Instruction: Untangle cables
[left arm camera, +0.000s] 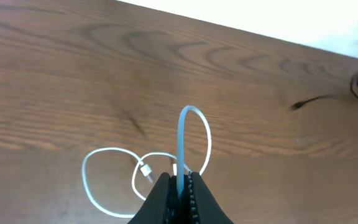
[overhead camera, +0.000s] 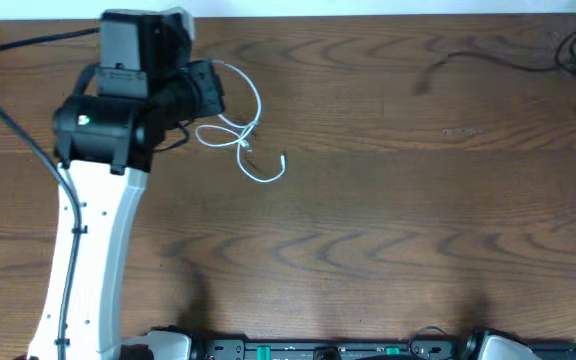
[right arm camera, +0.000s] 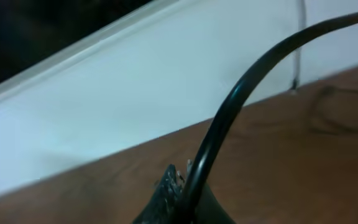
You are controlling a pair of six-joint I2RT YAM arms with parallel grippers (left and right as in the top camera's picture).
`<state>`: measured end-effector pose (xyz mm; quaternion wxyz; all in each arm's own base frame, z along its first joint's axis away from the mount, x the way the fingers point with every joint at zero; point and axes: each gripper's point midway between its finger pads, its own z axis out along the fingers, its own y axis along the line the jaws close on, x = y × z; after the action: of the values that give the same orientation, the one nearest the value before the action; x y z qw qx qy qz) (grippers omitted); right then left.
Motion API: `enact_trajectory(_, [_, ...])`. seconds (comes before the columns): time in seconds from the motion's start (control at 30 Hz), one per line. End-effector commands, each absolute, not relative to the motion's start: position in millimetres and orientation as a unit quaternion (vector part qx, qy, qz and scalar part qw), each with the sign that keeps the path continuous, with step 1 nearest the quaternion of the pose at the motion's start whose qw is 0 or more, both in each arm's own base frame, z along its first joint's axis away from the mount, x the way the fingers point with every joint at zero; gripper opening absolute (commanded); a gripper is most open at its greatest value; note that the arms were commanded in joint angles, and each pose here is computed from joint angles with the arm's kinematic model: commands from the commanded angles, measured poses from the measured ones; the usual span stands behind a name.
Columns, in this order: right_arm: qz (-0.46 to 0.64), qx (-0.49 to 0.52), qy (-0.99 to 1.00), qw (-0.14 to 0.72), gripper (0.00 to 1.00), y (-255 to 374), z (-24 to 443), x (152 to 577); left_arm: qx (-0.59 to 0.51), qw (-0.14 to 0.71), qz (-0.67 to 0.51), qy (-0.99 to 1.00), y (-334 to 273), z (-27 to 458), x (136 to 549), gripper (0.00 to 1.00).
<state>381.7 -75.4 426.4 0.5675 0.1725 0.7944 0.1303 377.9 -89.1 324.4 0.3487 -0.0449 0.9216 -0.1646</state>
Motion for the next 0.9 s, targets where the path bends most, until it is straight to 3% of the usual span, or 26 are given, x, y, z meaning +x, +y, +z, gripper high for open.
enact_trajectory(0.0, [0.093, 0.255, 0.780, 0.564, 0.01, -128.3, 418.9, 373.2, -0.017, 0.334, -0.171, 0.927, -110.0, 311.4, 384.3, 0.07])
enact_trajectory(0.4, [-0.069, 0.421, 0.721, 0.546, 0.01, -269.5, 380.8, 363.5, 0.028, 0.298, -0.182, 0.937, -159.2, 276.3, 398.3, 0.07])
enact_trajectory(0.67, [-0.119, 0.515, 0.706, 0.471, 0.01, -323.3, 312.6, 361.2, 0.061, 0.312, -0.198, 0.927, -191.3, 278.5, 401.3, 0.07])
enact_trajectory(0.87, [-0.109, 0.569, 0.738, 0.347, 0.01, -325.4, 222.9, 356.6, 0.075, 0.325, -0.208, 0.920, -204.8, 284.2, 401.4, 0.07])
